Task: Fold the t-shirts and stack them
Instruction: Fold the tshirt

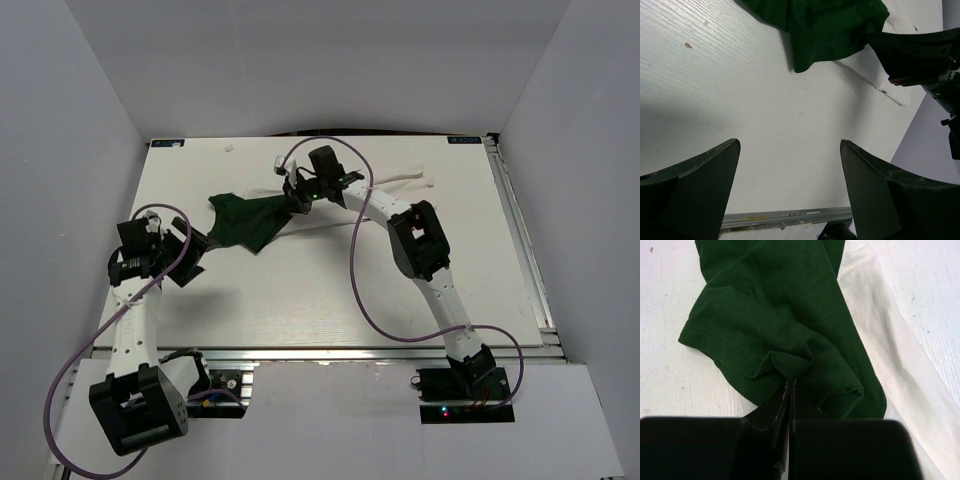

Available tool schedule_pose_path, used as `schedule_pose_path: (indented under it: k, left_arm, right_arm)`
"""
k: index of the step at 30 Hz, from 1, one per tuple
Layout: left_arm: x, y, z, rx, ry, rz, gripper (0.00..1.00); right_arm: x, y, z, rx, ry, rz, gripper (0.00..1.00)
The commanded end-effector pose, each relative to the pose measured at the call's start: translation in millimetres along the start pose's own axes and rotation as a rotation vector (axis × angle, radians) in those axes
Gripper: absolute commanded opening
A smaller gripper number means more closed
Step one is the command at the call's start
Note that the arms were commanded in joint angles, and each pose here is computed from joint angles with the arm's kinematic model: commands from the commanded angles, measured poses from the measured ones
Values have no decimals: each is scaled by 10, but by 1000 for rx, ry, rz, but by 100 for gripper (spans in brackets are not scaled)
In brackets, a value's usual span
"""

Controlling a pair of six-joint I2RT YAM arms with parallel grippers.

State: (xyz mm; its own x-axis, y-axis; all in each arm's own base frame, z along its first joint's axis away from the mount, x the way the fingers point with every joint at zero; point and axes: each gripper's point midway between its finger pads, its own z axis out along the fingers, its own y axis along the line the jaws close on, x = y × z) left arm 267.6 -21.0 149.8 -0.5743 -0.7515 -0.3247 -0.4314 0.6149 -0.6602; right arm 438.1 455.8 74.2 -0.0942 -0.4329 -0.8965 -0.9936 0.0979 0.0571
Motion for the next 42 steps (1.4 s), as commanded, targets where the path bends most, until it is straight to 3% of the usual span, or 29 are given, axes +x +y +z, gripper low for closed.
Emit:
schedule_pose_path:
  k: [1, 7, 10, 17, 24, 36, 42]
  left_arm:
    - [36, -19, 27, 37, 14, 12, 92]
    - [262, 179, 261, 41, 88, -69, 89]
    - [328, 258, 454, 65, 110, -108, 79]
    - [142, 46, 941, 91, 104, -54, 68]
    - [65, -125, 1340, 62, 107, -24, 66]
    - [91, -314, 1705, 62, 114, 15, 58]
    - [342, -379, 1685, 83, 178, 31, 53]
  right_arm:
    - [-436, -96, -43, 37, -101, -21, 0]
    - [-532, -113, -285, 27, -146, -5, 0]
    - [-591, -94, -404, 22, -157, -17, 0]
    - [-635, -4, -473, -15, -173, -11, 0]
    - [-498, 121, -543, -50, -153, -11, 0]
    - [-510, 101, -566, -41, -160, 6, 0]
    - [-495, 75, -553, -31, -156, 11, 0]
